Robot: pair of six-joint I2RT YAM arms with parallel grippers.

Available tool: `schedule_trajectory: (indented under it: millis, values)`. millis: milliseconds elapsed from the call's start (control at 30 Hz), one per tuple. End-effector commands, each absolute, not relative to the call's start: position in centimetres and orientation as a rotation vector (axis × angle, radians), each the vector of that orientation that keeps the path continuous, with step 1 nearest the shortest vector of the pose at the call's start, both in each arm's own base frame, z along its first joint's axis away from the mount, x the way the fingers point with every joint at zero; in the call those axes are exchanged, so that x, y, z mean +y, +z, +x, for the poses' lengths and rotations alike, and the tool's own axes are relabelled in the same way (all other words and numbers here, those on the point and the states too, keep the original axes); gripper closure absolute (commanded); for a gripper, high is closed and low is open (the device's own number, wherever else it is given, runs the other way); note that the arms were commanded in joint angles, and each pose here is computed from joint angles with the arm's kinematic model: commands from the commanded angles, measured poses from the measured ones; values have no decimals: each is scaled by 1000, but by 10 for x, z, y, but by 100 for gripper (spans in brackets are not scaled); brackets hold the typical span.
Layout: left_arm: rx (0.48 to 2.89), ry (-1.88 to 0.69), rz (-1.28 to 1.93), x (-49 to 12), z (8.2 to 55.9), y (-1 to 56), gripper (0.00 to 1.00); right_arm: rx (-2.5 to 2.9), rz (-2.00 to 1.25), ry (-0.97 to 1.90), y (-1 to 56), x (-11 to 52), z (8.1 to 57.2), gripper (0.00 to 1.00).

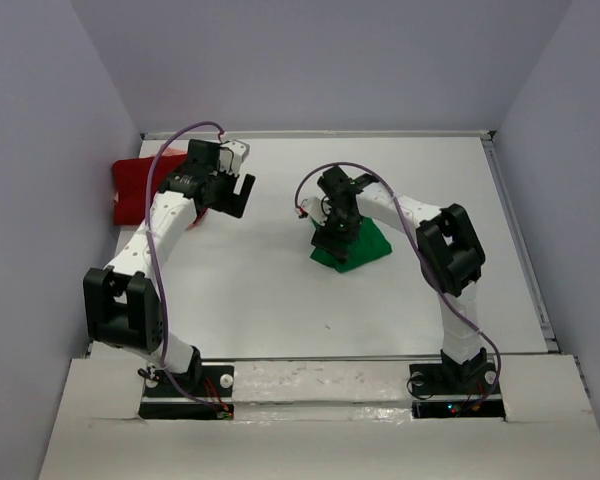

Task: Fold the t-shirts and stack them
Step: Fold the long partially folded tshirt into a neat square

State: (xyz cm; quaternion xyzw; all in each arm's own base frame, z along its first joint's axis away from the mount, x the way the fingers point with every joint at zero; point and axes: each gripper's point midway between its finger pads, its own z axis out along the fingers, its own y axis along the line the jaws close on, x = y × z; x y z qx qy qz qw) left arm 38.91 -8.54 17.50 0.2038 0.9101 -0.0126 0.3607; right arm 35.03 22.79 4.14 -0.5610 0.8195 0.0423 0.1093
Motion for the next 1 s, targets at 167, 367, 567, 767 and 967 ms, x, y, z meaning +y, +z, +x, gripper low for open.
schedule_trajectory:
  millis: [167,367,567,767,967]
  values:
    - [2287,-74,548,-93,380,190,1,2343,-1590,-67,16,232,383,0]
    - [2309,-158,567,-104,378,180,1,2276,-1543,-54,59,235,384,0]
    - [2332,-402,629,-138,373,180,2,2124,-1408,-83,156,237,403,0]
    - [2410,-722,715,-177,363,154,17,2084,-1202,-163,203,195,428,0]
    - [2456,-838,772,-197,354,134,25,2168,-1293,-242,154,167,406,0]
